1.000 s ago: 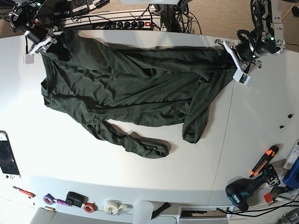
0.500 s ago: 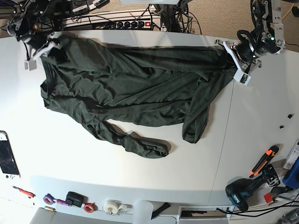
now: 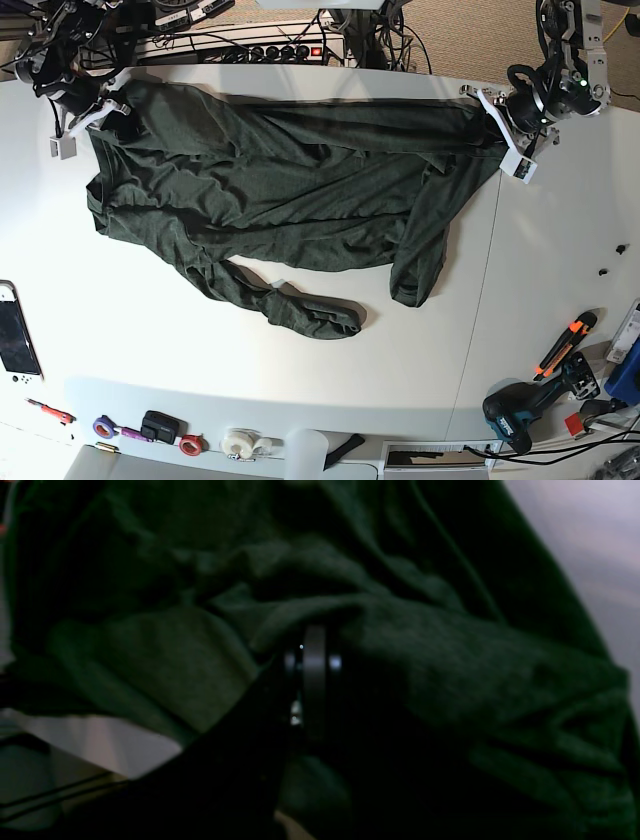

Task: Layout the t-shirt on the table in an organized manner, then fold the t-shirt properly
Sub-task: 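Regrasp the collar corner with the right gripper, then move both grippers along the shirt's sides toward the hem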

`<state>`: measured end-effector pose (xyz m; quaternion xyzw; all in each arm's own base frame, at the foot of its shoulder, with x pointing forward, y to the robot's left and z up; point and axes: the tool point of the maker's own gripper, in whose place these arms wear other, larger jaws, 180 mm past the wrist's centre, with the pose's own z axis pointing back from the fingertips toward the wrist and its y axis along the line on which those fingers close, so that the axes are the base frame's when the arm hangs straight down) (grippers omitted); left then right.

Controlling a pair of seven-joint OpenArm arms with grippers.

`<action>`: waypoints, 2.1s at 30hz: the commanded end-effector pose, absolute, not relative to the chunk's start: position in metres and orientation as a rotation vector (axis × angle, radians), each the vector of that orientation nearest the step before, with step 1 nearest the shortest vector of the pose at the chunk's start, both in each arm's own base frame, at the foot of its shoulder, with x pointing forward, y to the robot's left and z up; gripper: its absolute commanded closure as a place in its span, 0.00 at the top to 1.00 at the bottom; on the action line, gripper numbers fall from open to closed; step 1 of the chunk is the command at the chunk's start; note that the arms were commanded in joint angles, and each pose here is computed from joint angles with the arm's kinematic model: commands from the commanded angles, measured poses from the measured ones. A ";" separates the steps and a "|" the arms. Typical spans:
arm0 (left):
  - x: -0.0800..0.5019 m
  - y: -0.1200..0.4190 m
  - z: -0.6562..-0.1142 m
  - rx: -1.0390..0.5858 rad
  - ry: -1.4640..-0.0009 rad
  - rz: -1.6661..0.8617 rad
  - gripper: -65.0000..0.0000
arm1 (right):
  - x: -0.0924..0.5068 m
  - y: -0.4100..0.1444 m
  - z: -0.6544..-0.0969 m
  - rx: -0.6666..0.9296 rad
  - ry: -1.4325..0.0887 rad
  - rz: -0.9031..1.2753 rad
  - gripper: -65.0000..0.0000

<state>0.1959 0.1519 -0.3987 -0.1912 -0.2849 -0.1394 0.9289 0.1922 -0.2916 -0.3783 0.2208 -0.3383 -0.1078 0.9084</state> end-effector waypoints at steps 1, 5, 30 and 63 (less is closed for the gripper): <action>0.196 0.155 -0.396 -0.385 -0.585 -0.295 0.19 | 0.202 -0.297 -0.363 0.460 -0.759 -0.212 0.00; 0.196 0.155 -0.396 -0.385 -0.585 -0.295 0.19 | 0.206 -0.295 -0.357 0.483 -0.793 -0.217 0.05; 0.251 0.130 -0.312 -0.399 -0.922 -0.386 0.26 | 0.251 -0.326 -0.300 0.438 -0.966 -0.133 0.05; 0.375 0.057 -0.297 -0.464 -0.989 -0.499 0.37 | 0.391 -0.266 -0.316 0.314 -1.030 0.011 0.54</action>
